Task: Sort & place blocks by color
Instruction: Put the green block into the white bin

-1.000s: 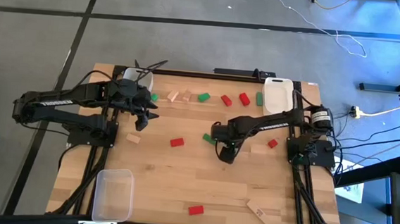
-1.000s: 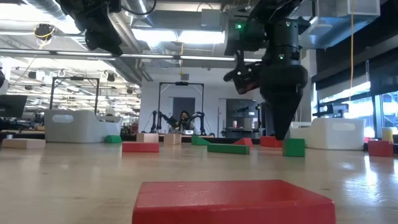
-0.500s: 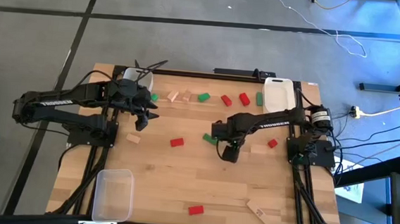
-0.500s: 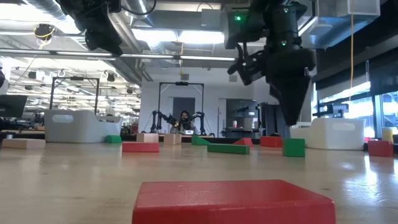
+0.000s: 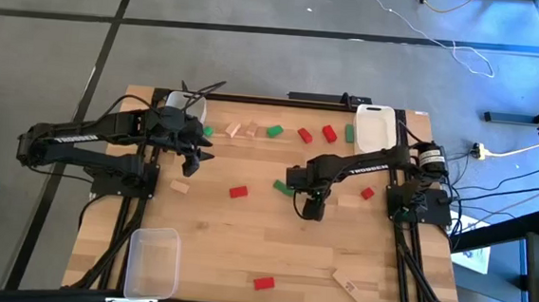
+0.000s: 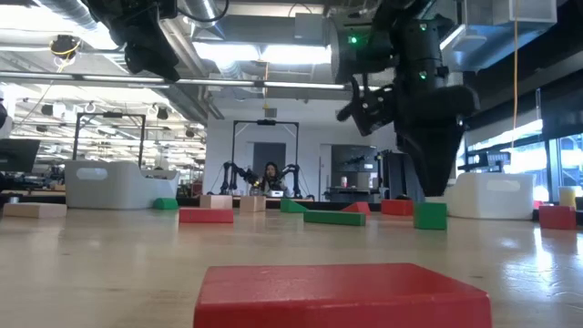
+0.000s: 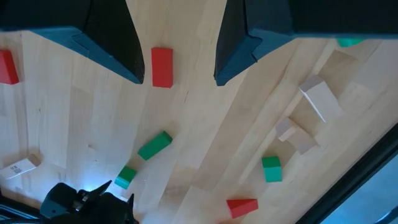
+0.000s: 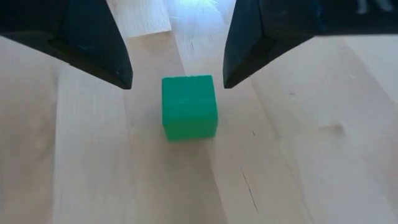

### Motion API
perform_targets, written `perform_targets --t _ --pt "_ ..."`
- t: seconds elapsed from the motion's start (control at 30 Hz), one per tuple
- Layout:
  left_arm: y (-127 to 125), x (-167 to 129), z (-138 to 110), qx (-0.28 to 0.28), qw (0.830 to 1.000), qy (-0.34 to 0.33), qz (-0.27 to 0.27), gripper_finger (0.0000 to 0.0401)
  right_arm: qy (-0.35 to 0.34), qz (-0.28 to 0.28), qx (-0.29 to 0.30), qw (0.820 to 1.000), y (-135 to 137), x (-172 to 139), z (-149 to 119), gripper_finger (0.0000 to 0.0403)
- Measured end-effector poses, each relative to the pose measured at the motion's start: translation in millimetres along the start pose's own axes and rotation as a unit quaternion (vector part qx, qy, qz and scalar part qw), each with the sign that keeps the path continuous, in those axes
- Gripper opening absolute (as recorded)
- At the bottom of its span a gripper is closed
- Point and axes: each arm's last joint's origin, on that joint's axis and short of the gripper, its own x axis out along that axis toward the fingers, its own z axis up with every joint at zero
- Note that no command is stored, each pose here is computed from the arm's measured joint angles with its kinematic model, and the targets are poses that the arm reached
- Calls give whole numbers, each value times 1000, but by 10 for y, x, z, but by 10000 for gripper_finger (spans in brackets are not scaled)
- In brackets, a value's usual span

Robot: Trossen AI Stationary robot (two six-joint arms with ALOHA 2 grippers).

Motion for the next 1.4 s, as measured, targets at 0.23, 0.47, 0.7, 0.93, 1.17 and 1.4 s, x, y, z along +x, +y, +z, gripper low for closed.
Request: perform_targets --t 0.23,0.47,0.7,0.93,1.17,1.4 --pt "0 1 0 0 1000 0 0 189 -9 4 -14 1000 -13 148 -29 250" --pt "0 1 0 0 1000 0 0 189 -30 14 -16 999 -17 271 -35 250" --pt "1 1 0 0 1000 0 0 189 -36 10 -14 999 -39 376 -84 210" --pt "1 1 0 0 1000 0 0 189 -45 -16 -4 999 -47 362 -74 132" --pt "0 1 -1 1 1000 1 0 189 -54 -38 6 998 -51 262 -2 132" --pt "2 1 -18 23 1000 10 -2 189 -29 -43 30 998 -112 68 41 132"
